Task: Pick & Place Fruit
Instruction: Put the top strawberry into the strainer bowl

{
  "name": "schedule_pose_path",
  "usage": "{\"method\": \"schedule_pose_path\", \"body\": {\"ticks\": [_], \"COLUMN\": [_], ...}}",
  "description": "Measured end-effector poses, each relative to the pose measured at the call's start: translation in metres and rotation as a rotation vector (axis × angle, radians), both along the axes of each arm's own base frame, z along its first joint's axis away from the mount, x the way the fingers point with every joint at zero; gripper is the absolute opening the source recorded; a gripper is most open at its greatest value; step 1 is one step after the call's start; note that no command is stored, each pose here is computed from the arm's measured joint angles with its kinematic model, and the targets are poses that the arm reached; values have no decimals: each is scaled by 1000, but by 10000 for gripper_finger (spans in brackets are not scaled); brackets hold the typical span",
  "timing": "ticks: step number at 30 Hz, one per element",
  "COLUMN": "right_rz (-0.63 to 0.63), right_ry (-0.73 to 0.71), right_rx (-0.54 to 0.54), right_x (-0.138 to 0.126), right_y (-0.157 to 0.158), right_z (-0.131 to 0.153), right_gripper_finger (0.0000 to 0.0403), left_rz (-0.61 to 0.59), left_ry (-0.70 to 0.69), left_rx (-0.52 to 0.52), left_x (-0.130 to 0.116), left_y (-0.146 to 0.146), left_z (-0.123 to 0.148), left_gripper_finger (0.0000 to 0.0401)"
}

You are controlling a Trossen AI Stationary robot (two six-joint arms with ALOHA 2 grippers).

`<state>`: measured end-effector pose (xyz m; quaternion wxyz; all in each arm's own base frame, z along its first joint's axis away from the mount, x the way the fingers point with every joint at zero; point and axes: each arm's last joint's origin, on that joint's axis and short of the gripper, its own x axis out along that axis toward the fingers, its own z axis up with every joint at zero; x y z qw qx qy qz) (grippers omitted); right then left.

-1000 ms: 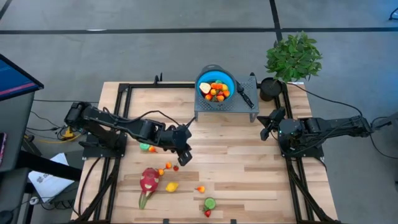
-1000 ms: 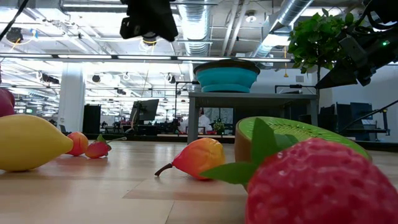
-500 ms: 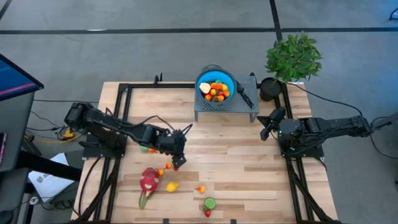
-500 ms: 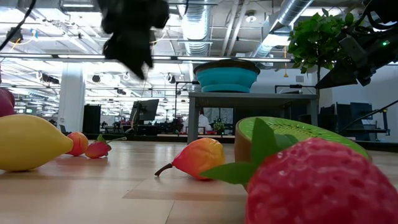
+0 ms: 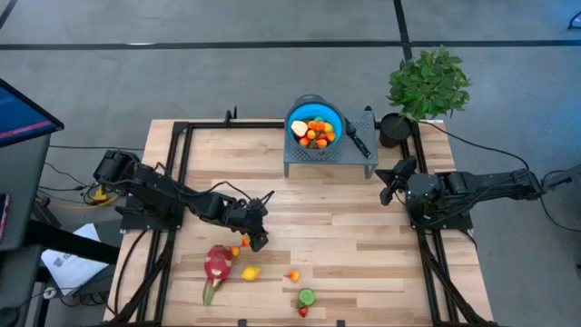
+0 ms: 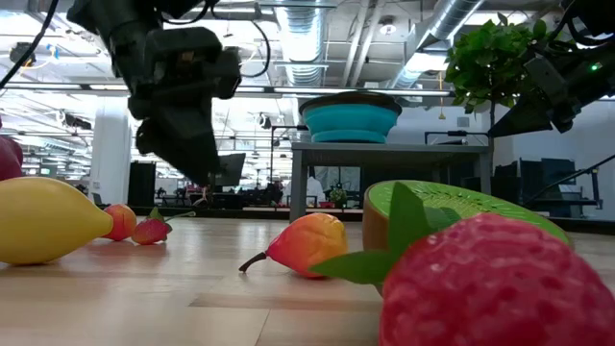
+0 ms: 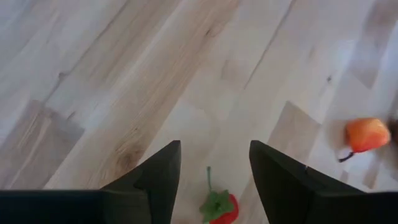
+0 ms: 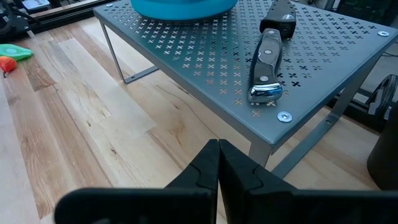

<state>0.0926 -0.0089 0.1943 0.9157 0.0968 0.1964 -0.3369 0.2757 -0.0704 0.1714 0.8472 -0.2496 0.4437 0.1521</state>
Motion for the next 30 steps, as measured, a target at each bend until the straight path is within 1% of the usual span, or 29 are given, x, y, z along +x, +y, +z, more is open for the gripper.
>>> {"method": "schedule_pose_path", "body": {"ticks": [4,7,13,18,22,30], "right_rz": [0,0,0,0,0,0], "right_ry": [0,0,0,0,0,0], "right_rx": [0,0,0,0,0,0], "right_x": [0,0,0,0,0,0], "right_y": [0,0,0,0,0,0], "right_z": [0,0,0,0,0,0], "right_gripper_finger": [0,0,0,0,0,0], "left_rz": [36,30,-6,-27,-26,2], "left_ry": [24,33,-33,-25,-30,-50], "left_rx": [-23,-55,-90,-89,-88,-41], "left_x": [-6,-10,-12,-18,-18,-17], "left_y": [2,2,-5,-9,-9,-8], "left_z": [-10,-16,-23,-29,-29,-28], "left_gripper_finger": [176,171,164,161,161,159]}}
